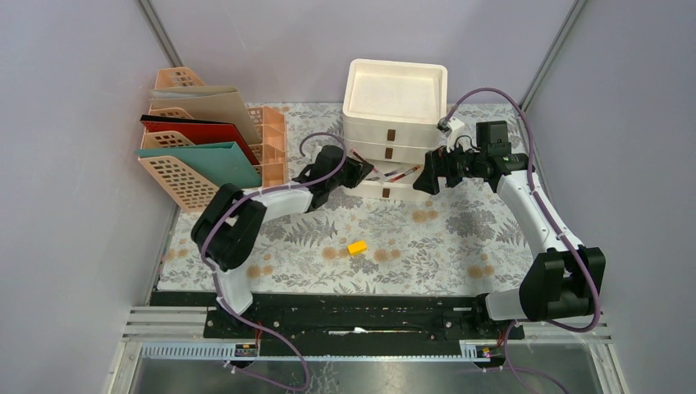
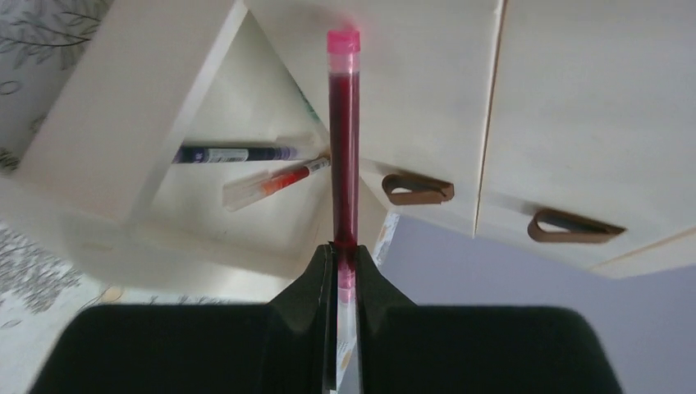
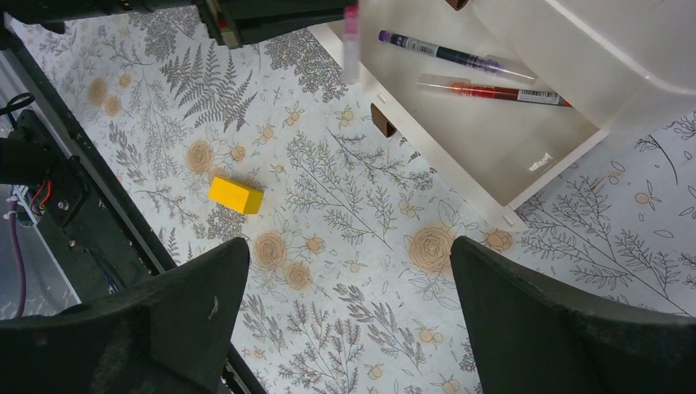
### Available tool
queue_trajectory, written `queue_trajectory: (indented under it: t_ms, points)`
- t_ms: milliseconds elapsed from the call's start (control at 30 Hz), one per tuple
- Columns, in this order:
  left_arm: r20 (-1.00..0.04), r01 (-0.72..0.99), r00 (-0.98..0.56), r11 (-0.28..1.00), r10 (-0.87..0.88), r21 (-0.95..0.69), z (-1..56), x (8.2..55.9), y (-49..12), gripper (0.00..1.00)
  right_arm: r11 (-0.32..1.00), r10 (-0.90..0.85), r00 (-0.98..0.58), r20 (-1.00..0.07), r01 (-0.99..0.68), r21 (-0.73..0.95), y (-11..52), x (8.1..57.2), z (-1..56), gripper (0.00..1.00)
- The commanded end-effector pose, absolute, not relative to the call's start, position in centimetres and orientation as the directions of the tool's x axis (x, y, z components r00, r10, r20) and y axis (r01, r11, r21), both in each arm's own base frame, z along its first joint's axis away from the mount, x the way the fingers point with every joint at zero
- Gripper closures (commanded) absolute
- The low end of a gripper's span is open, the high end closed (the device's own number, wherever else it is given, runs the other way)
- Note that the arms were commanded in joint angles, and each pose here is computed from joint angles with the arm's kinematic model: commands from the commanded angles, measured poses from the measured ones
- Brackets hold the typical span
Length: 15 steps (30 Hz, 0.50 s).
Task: Organize the desk
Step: Pick up the stationery from the center of the board, then place the stationery in the drawer.
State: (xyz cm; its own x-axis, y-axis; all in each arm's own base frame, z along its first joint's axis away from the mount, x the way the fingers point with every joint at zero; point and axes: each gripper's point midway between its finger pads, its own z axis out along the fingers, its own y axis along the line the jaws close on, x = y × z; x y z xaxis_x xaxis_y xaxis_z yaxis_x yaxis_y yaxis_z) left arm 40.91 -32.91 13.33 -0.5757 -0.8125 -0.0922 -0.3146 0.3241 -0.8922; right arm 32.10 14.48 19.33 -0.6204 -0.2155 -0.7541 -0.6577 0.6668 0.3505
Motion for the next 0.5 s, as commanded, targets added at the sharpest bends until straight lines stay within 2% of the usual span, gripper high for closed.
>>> queue_trajectory:
  t_ms: [0,100,200,333,467]
  points:
    - [-0.008,-0.238,-0.541,0.162,-0.841,-0.958,18.0,44.1,-35.2,0.86,0.647,-0.203,-0.593,-0.779,-0.679,0.348,14.9,32.1,20.3,0.00]
    - [0.004,-0.245,-0.549,0.157,-0.836,-0.957,17.5,44.5,-35.8,0.71,0.646,-0.203,-0.595,-0.778,-0.678,0.350,14.9,32.1,20.2,0.00]
    - [0.002,-0.234,-0.569,0.159,-0.822,-0.959,17.8,44.6,-36.2,0.61,0.646,-0.204,-0.594,-0.778,-0.679,0.349,14.9,32.1,20.2,0.00]
    - [-0.049,-0.175,-0.603,0.192,-0.796,-0.966,19.3,43.9,-36.4,0.59,0.640,-0.208,-0.588,-0.782,-0.686,0.345,14.9,32.1,20.3,0.00]
    - [-0.225,-0.026,-0.641,0.313,-0.734,-0.949,22.0,42.3,-35.7,0.58,0.614,-0.238,-0.569,-0.787,-0.716,0.332,15.0,31.7,20.1,0.00]
